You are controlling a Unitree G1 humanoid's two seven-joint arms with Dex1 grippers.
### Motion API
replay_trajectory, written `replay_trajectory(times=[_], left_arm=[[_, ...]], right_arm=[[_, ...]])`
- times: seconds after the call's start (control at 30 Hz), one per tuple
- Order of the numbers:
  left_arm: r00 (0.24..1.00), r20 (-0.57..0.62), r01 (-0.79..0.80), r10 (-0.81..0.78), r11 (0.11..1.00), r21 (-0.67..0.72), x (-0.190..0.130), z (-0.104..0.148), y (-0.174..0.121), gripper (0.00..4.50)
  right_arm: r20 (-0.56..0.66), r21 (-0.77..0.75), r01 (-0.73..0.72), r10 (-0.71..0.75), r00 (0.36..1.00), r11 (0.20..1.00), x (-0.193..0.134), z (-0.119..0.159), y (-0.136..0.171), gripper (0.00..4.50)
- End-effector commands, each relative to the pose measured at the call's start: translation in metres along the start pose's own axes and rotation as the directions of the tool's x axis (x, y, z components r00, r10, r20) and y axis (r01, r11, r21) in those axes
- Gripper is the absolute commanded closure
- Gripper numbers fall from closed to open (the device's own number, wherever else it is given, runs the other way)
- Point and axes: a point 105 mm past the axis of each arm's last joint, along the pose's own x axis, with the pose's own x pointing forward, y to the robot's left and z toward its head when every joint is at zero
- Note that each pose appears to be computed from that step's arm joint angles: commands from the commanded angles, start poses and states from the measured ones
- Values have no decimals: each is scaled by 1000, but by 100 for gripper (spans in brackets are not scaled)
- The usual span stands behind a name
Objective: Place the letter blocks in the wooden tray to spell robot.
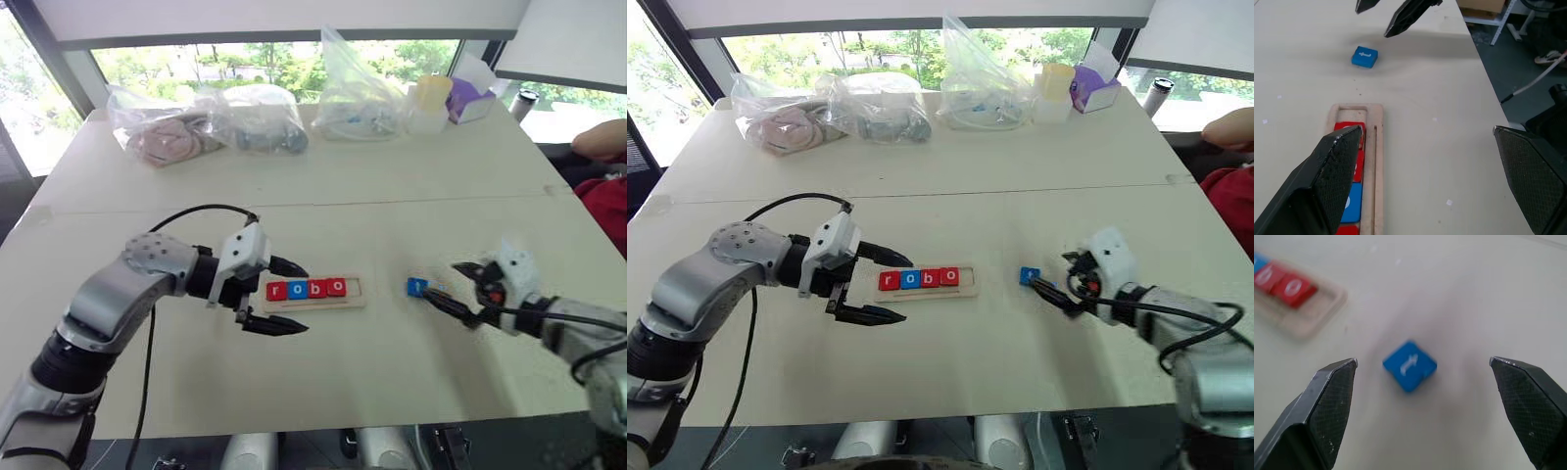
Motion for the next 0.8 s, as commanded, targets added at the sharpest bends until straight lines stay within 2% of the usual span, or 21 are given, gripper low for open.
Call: replay_trajectory(times=[0.03,0.3,0.57,0.67,0.73,0.8], left_arm=[[1000,2,-28,28,999,36,-7,9,1,0],[995,-17,-94,94,996,11,-11,0,0,0],[989,-32,-143,143,990,8,-17,-5,-1,0],[989,-37,-146,146,989,0,-20,-7,-3,0],[989,-35,-147,147,989,-1,-20,-7,-4,0],[988,-32,-150,150,989,3,-21,-7,-4,0]], right_arm=[[-7,-146,-136,136,991,980,4,0,-3,2],[-68,-297,-259,250,966,919,30,-5,-21,2],[-99,-311,-333,318,943,890,40,-9,-27,2],[-108,-306,-363,347,932,880,41,-13,-24,89],[-105,-305,-365,351,931,880,42,-14,-23,181],[-94,-308,-355,343,934,882,44,-13,-23,294]])
